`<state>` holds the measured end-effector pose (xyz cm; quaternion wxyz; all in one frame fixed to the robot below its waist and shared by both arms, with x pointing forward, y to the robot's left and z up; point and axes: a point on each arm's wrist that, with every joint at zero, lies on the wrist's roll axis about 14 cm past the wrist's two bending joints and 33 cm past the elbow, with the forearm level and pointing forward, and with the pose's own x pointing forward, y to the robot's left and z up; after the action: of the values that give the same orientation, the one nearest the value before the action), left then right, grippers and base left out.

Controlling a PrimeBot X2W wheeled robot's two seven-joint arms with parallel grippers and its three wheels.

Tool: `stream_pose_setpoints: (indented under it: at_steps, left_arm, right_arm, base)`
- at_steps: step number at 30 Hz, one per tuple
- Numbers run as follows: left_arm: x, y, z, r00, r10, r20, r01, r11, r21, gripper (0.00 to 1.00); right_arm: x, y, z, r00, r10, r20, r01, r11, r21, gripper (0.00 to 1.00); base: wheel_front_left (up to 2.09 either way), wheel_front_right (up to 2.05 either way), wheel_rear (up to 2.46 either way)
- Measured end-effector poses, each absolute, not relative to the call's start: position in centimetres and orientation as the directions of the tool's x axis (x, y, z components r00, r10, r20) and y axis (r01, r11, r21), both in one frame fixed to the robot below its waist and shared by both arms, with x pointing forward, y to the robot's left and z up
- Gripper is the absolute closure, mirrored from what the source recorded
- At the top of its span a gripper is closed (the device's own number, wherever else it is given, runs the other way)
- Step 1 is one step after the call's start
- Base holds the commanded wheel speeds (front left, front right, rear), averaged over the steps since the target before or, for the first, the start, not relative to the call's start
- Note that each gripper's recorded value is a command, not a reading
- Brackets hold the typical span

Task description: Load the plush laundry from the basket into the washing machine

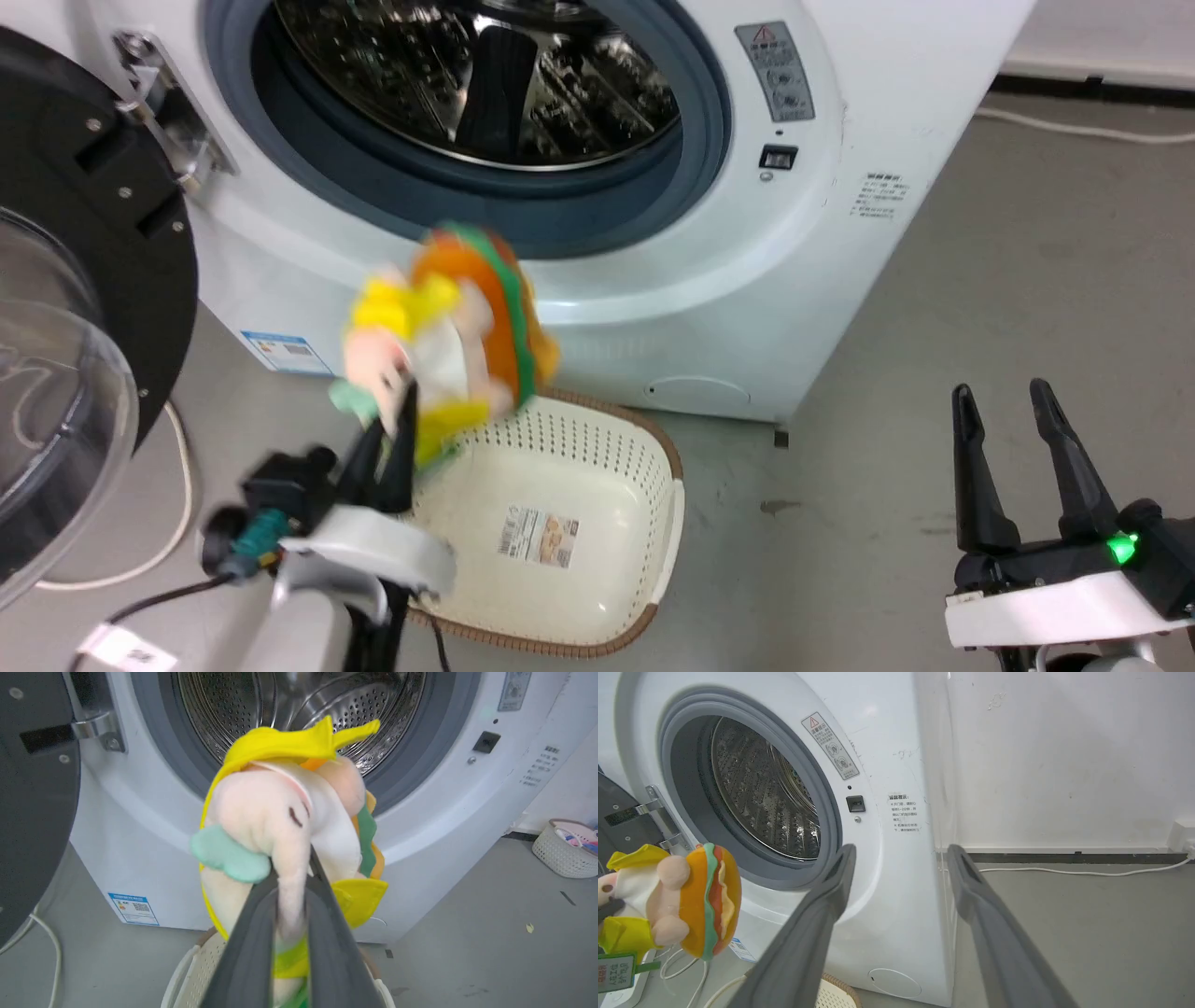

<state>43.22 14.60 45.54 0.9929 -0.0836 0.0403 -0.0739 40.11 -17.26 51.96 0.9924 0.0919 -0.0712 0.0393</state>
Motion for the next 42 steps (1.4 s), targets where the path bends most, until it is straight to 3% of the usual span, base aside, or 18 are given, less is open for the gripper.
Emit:
stream_pose_setpoints:
  at_steps: [8, 13, 22, 29, 37, 42]
  left_arm:
    - [48.7, 15.0, 50.8, 0.982, -0.131, 0.135, 0.151, 0.977, -0.149, 1.00]
    - [54.6, 15.0, 51.5, 0.970, -0.182, 0.162, 0.194, 0.979, -0.063, 1.00]
    - [65.6, 13.4, 47.5, 0.958, -0.285, -0.032, 0.287, 0.952, 0.104, 1.00]
    - [72.3, 12.3, 44.5, 0.950, -0.284, -0.131, 0.303, 0.941, 0.152, 1.00]
    - [75.2, 12.0, 37.5, 0.906, -0.244, -0.345, 0.295, 0.950, 0.102, 1.00]
    - [75.7, 12.5, 36.6, 0.897, -0.226, -0.381, 0.284, 0.953, 0.104, 1.00]
  right_arm:
    - [42.2, -16.7, 49.9, 0.991, 0.084, 0.104, -0.101, 0.981, 0.168, 0.00]
    - [44.1, -17.3, 47.9, 0.995, 0.069, 0.070, -0.080, 0.983, 0.166, 0.00]
    - [45.8, -19.8, 43.1, 0.999, 0.001, -0.036, 0.005, 0.983, 0.185, 0.00]
    - [45.7, -21.6, 40.3, 0.993, -0.047, -0.108, 0.066, 0.981, 0.182, 0.00]
    - [45.1, -23.1, 38.4, 0.982, -0.088, -0.167, 0.115, 0.980, 0.162, 0.00]
    - [45.1, -23.2, 38.2, 0.981, -0.091, -0.174, 0.119, 0.980, 0.159, 0.00]
  base:
    - [0.00, 0.00, 0.00]
    - [0.00, 0.00, 0.00]
    - [0.00, 0.00, 0.00]
    - [0.00, 0.00, 0.00]
    - [0.00, 0.00, 0.00]
    - [0.00, 0.00, 0.00]
